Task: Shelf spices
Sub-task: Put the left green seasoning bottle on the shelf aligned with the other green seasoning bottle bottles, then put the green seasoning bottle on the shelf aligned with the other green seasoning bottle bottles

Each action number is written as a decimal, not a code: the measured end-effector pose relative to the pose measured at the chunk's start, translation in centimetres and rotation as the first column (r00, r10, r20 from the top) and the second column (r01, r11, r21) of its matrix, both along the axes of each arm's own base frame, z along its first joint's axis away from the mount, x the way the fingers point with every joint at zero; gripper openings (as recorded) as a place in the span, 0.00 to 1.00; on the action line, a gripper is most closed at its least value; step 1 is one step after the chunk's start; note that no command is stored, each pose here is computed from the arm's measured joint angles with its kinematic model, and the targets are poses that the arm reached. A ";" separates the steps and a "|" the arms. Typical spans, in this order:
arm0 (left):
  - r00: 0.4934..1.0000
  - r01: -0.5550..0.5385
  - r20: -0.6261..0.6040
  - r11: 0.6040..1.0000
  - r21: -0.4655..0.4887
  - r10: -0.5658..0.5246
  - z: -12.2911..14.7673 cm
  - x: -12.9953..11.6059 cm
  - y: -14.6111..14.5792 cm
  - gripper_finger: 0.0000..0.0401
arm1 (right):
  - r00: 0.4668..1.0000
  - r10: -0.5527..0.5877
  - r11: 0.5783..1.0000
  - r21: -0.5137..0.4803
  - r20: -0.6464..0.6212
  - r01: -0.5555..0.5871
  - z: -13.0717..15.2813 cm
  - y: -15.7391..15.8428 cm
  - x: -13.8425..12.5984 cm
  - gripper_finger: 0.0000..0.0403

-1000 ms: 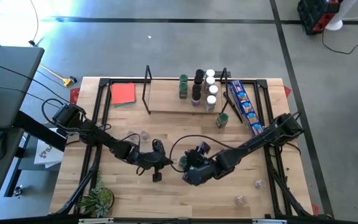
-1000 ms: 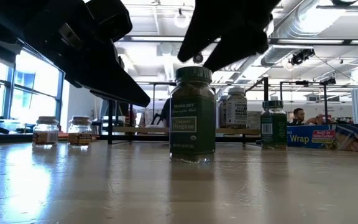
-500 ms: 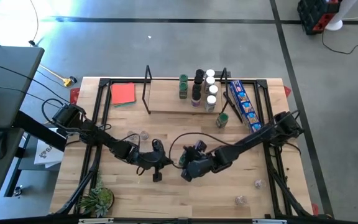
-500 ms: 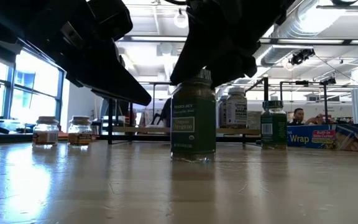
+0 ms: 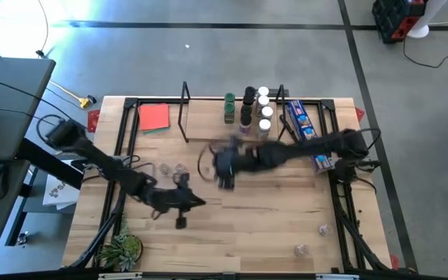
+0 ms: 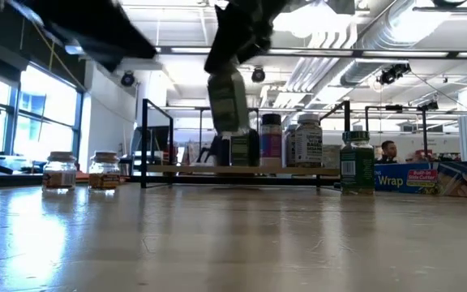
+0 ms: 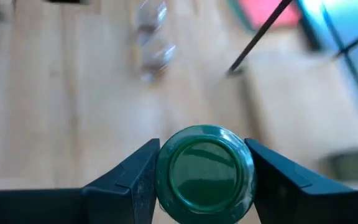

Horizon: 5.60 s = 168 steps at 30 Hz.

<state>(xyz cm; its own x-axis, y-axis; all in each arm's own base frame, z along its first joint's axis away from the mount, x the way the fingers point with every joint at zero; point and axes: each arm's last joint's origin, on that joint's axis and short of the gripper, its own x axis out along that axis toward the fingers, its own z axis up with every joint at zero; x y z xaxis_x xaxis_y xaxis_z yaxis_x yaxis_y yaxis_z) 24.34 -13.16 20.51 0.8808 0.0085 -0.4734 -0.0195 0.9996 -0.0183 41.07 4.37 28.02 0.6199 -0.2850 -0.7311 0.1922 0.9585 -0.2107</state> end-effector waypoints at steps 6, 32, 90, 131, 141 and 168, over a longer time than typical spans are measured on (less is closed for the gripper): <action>0.992 -0.079 0.108 0.991 0.105 0.067 4.0 -4.1 0.2 0.04 | 0.964 0.267 0.964 0.000 -0.008 -0.267 3.5 -9.9 0.2 0.47; 0.985 -0.134 0.127 0.979 0.153 0.115 4.4 -5.7 0.0 0.04 | 0.971 0.239 0.968 0.069 0.030 -0.240 -2.8 -19.2 -2.1 0.47; 0.987 -0.122 0.127 0.979 0.162 0.102 4.4 -6.0 -0.4 0.04 | 0.997 0.017 0.997 -0.074 -0.073 -0.022 -6.8 -12.5 -1.3 0.02; 0.987 -0.121 0.122 0.978 0.168 0.101 4.3 -6.1 -0.4 0.04 | 0.996 0.090 0.996 -0.022 0.005 -0.090 -0.9 -5.9 -4.3 0.00; 0.987 -0.121 0.122 0.978 0.167 0.101 4.3 -6.1 -0.4 0.04 | 0.901 -0.188 0.949 0.165 -0.391 0.269 2.2 -3.0 -14.1 0.10; 0.989 -0.104 0.115 0.985 0.139 0.089 4.3 -6.0 -0.5 0.04 | 0.795 -0.049 0.997 0.019 -0.605 0.076 -11.0 -6.1 -17.8 0.57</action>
